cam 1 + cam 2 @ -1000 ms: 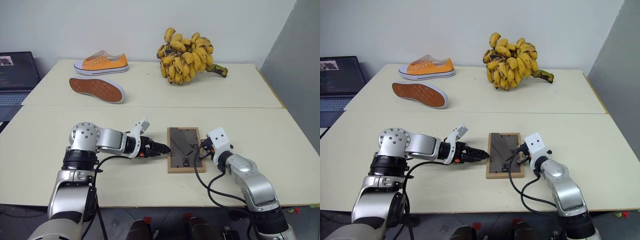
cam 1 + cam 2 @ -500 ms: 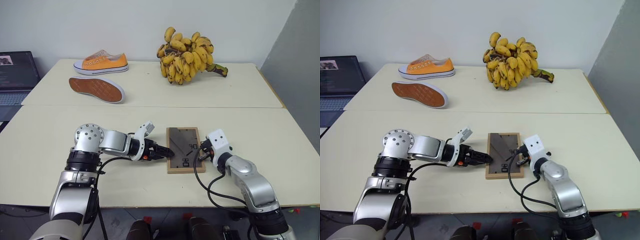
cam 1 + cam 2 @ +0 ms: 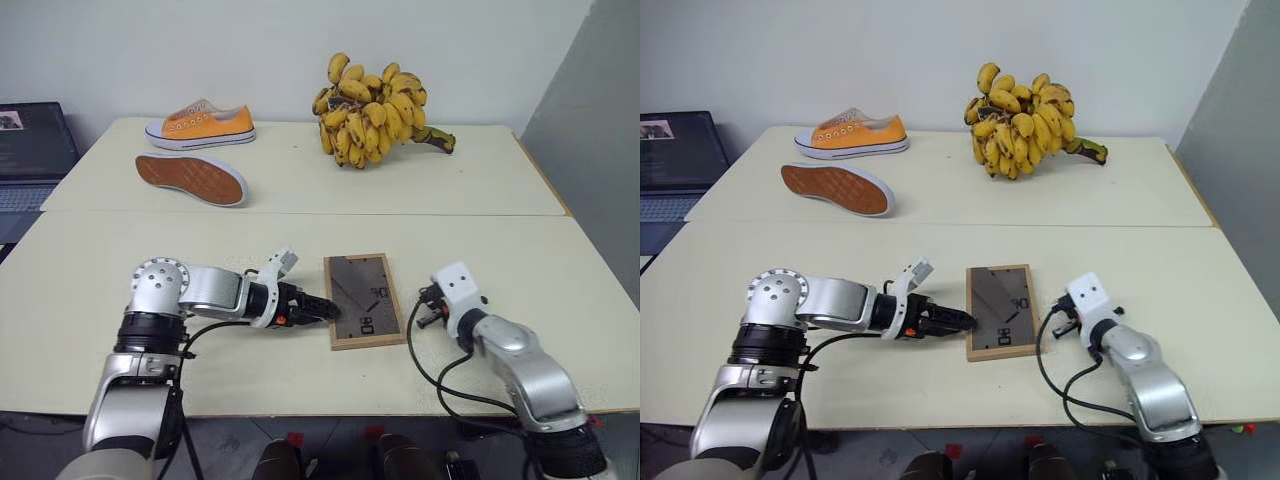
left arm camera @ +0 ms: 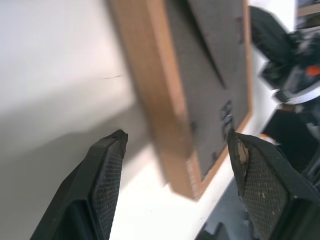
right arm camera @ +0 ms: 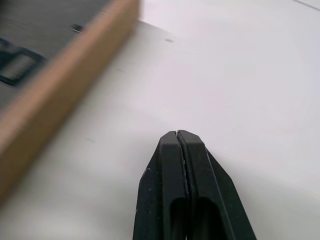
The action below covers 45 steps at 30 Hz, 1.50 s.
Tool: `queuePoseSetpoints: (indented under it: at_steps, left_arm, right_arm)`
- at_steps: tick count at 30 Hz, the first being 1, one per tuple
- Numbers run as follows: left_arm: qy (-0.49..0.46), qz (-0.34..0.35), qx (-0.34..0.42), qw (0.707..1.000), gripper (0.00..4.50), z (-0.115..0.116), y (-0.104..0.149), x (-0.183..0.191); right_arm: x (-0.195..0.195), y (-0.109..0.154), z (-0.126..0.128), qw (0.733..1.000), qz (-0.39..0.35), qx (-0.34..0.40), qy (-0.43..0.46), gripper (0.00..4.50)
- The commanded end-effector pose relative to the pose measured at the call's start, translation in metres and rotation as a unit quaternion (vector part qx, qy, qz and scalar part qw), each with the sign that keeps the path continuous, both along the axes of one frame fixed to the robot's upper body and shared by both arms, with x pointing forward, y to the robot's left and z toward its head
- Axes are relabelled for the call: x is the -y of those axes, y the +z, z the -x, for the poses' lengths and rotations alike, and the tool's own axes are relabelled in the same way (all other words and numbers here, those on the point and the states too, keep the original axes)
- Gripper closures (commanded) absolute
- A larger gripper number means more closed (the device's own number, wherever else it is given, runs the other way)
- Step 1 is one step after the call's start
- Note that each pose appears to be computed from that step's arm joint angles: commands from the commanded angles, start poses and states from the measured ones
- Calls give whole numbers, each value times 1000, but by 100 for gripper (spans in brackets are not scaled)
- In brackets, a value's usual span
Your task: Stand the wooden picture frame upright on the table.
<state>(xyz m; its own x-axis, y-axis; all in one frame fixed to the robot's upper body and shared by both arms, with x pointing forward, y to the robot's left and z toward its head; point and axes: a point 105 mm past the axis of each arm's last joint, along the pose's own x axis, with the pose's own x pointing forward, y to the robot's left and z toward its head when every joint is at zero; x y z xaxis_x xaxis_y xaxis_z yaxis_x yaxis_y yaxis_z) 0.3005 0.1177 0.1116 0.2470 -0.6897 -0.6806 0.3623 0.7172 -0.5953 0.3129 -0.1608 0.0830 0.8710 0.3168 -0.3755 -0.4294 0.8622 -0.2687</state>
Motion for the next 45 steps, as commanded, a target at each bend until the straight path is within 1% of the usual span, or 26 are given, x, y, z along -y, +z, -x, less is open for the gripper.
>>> queuePoseSetpoints:
  at_steps: [1,4,5,7,8,10,12,13,15,19,22,25,28,32,36,42,45]
  left_arm:
    - [27,-108,84,990,110,-31,17,-23]
    - [75,-82,163,980,110,-73,47,-19]
    - [77,-65,171,980,110,-80,52,-12]
    - [71,-33,169,982,110,-85,58,2]
    - [62,-26,163,984,110,-84,54,11]
    - [29,-22,98,995,110,-62,25,31]
    - [8,-25,46,999,110,-38,-1,39]
    - [3,-17,26,999,110,-28,-9,40]
    - [3,3,12,1000,110,-16,-17,43]
    - [21,20,18,999,110,-5,-16,33]
    - [55,10,34,998,110,-10,-7,15]
    - [70,5,35,997,110,-15,-1,6]
    - [59,5,24,998,110,-10,-1,9]
    - [32,37,-3,999,110,11,-6,27]
    - [29,44,-19,998,110,26,-16,34]
    - [46,43,-22,998,110,25,-20,36]
    - [66,38,-27,997,110,22,-23,34]
  right_arm:
    - [14,9,3,1000,6,16,-1,450]
    - [17,7,4,1000,9,12,0,450]
    - [17,6,3,1000,9,12,1,450]
    - [17,5,3,1000,8,12,1,450]
    - [16,4,2,1000,8,11,2,450]
    - [11,4,0,1000,2,13,4,450]
    - [8,4,1,1000,0,13,6,450]
    - [8,3,1,1000,0,13,6,450]
    - [8,2,3,1000,1,12,5,450]
    - [14,-2,7,1000,4,7,0,450]
    - [20,-7,12,1000,5,1,-8,450]
    - [22,-12,14,1000,5,-3,-12,450]
    - [20,-14,15,1000,5,-6,-10,450]
    - [15,-15,14,1000,7,-6,-2,450]
    - [11,-12,15,1000,4,-2,2,450]
    - [-2,-6,15,1000,-9,4,10,450]
    - [-24,4,17,999,-45,7,24,450]
